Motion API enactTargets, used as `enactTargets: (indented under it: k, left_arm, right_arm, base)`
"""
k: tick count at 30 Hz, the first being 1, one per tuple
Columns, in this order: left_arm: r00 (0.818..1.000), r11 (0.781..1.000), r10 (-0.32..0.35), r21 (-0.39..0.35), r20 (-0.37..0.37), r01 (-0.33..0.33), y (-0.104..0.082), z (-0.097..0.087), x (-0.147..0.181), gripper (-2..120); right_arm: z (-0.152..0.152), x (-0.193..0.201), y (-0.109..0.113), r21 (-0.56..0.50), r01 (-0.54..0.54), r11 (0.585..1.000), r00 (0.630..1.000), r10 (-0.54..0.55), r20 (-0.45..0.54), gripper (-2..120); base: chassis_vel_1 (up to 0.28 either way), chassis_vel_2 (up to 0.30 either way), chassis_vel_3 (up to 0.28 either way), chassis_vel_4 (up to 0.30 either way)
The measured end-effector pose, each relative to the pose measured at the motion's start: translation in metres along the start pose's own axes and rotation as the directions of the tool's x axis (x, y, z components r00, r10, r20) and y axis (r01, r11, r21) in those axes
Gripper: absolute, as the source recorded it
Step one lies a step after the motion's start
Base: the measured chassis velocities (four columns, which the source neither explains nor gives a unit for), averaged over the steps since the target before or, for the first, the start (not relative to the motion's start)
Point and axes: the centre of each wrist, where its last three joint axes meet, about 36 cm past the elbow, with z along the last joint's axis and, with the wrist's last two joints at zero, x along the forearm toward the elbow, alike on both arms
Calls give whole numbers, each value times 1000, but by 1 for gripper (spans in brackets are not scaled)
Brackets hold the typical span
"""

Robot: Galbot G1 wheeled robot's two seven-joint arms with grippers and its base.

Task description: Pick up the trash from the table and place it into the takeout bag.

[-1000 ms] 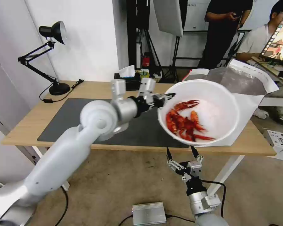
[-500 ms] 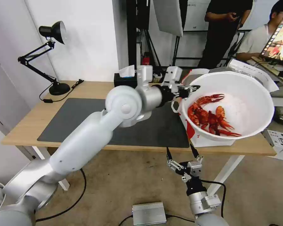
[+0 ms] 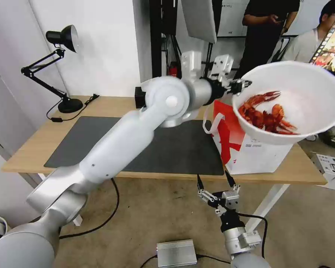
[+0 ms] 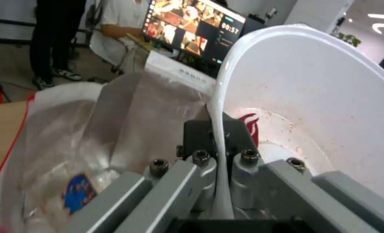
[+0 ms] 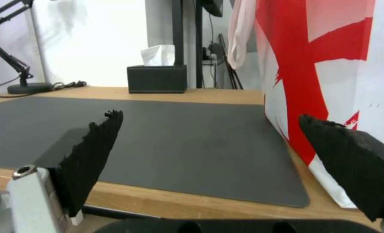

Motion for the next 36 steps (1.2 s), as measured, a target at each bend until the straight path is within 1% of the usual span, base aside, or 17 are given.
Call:
enactTargets:
  k: [6, 9, 11, 12, 14, 16, 20, 22, 23, 25, 26, 28, 29, 30, 32, 33, 36]
  left_arm:
    - [1000, 1000, -23, 14, 10, 23, -13, -11, -24, 0]
    - [996, 996, -85, 23, 8, 85, -12, -16, -44, 0]
    - [995, 994, -104, 29, 7, 104, -10, -17, -50, 0]
    - [990, 989, -142, 42, 8, 142, -5, -17, -59, 0]
    - [988, 987, -154, 46, 8, 153, -4, -16, -62, 0]
    - [974, 972, -226, 67, 23, 224, 5, -16, -70, 0]
    - [960, 958, -278, 86, 34, 275, 12, -17, -73, 0]
    - [943, 939, -330, 118, 40, 324, 16, -20, -75, 0]
    - [943, 939, -330, 118, 40, 324, 16, -20, -75, 0]
    - [922, 916, -385, 140, 37, 377, 19, -22, -77, 0]
    - [922, 916, -385, 140, 37, 377, 19, -22, -77, 0]
    - [905, 898, -424, 143, 31, 416, 20, -20, -79, 0]
    - [905, 898, -424, 143, 31, 416, 20, -20, -79, 0]
    - [891, 885, -453, 139, 24, 445, 19, -16, -81, 0]
    - [876, 869, -482, 131, 10, 477, 17, -8, -84, 0]
    - [876, 869, -482, 131, 10, 477, 17, -8, -84, 0]
    - [861, 855, -508, 117, -4, 505, 16, 3, -87, 0]
  right_arm:
    - [0, 0, 0, 0, 0, 1000, 1000, 0, 0, 100]
    - [0, 0, 0, 0, 0, 1000, 1000, 0, 0, 100]
    - [0, 0, 0, 0, 0, 1000, 1000, 0, 0, 100]
    - [0, 0, 0, 0, 0, 1000, 1000, 0, 0, 100]
    - [0, 0, 0, 0, 0, 1000, 1000, 0, 0, 100]
    - [0, 0, 0, 0, 0, 1000, 1000, 0, 0, 100]
    - [0, 0, 0, 0, 0, 1000, 1000, 0, 0, 100]
    - [0, 0, 0, 0, 0, 1000, 1000, 0, 0, 100]
    - [0, 0, 0, 0, 0, 1000, 1000, 0, 0, 100]
    - [0, 0, 0, 0, 0, 1000, 1000, 0, 0, 100]
    - [0, 0, 0, 0, 0, 1000, 1000, 0, 0, 100]
    - [0, 0, 0, 0, 0, 1000, 1000, 0, 0, 100]
    - [0, 0, 0, 0, 0, 1000, 1000, 0, 0, 100]
    - [0, 0, 0, 0, 0, 1000, 1000, 0, 0, 100]
    - [0, 0, 0, 0, 0, 1000, 1000, 0, 0, 100]
    - [0, 0, 0, 0, 0, 1000, 1000, 0, 0, 100]
    - [0, 0, 0, 0, 0, 1000, 1000, 0, 0, 100]
  base:
    - [0, 0, 0, 0]
    - [0, 0, 0, 0]
    - [0, 0, 0, 0]
    - [0, 0, 0, 0]
    - [0, 0, 0, 0]
    - [0, 0, 0, 0]
    - [0, 0, 0, 0]
    - [0, 0, 0, 0]
    - [0, 0, 0, 0]
    - [0, 0, 0, 0]
    - [0, 0, 0, 0]
    - [0, 0, 0, 0]
    - [0, 0, 0, 0]
    - [0, 0, 0, 0]
    - [0, 0, 0, 0]
    - [0, 0, 0, 0]
    - [0, 0, 0, 0]
